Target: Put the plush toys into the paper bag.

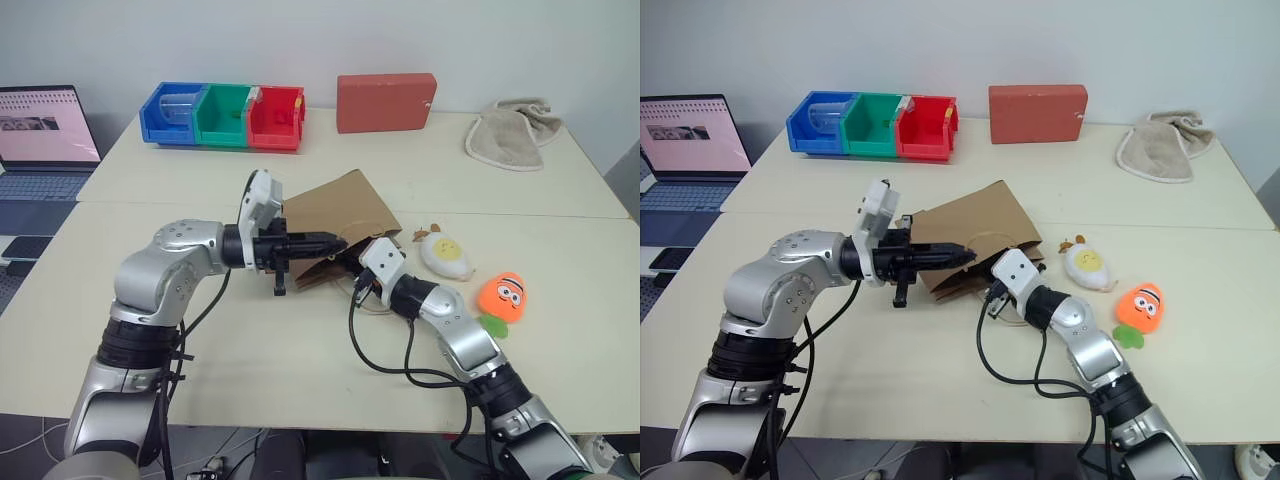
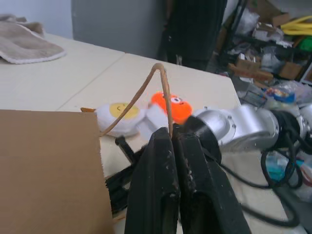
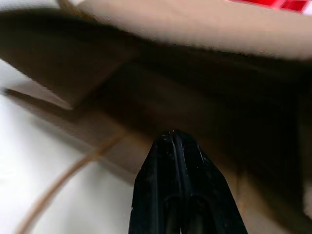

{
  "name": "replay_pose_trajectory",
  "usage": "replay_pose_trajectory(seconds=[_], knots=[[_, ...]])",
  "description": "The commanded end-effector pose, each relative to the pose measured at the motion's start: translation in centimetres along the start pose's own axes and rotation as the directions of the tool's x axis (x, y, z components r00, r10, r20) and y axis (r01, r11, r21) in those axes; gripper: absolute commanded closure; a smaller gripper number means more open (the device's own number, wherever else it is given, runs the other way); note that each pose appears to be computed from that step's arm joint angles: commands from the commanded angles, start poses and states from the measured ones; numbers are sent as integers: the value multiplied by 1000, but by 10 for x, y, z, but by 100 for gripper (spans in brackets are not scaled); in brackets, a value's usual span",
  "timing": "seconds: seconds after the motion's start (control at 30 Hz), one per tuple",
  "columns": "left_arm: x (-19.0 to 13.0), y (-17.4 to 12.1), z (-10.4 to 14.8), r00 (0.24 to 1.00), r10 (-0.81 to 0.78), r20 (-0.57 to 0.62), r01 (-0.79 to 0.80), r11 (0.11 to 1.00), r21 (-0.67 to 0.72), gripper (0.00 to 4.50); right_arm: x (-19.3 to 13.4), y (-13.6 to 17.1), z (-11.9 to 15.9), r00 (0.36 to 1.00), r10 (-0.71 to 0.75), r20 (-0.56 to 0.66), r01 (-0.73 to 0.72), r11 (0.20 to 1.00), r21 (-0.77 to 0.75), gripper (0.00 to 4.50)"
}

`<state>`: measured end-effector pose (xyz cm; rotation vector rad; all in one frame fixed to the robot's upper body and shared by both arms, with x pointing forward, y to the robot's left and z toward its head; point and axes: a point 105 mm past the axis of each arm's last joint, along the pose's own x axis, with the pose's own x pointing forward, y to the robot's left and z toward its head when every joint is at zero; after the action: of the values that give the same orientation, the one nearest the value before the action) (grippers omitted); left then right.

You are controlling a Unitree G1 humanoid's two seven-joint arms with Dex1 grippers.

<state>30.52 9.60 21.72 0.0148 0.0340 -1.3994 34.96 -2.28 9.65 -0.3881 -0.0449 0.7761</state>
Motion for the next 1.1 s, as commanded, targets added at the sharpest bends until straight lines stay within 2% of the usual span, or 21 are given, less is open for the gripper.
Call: replay_pose_trajectory(seconds=[0.03,0.17,0.3,0.4,0.57,0.63,0.73,0.93,1.1], knots=[[-4,-3,27,998,1,65,-3,999,41,450,8,-3,6,999,-30,16,31,999,-41,448],[-12,9,49,990,76,120,-86,993,85,450,7,0,-2,1000,-16,-24,15,999,-38,448],[-27,21,92,968,143,204,-184,962,202,450,5,1,-5,999,-7,-43,6,1000,-23,448],[-29,23,116,957,149,248,-216,939,267,450,5,1,-6,999,-7,-52,6,1000,-19,448],[-30,22,134,948,147,281,-241,910,337,450,6,1,-7,998,-8,-62,8,1000,0,448],[-29,22,130,952,144,271,-233,914,333,450,6,0,-7,998,-10,-62,10,1000,0,448],[-24,21,110,969,135,206,-199,924,328,450,7,-2,-5,998,-19,-57,19,1000,1,448],[-19,15,72,990,108,88,-130,943,307,450,4,-6,17,1000,-18,8,18,1000,9,448],[-17,10,64,994,78,74,-96,954,284,450,-9,-12,44,997,-12,76,11,1000,4,448]])
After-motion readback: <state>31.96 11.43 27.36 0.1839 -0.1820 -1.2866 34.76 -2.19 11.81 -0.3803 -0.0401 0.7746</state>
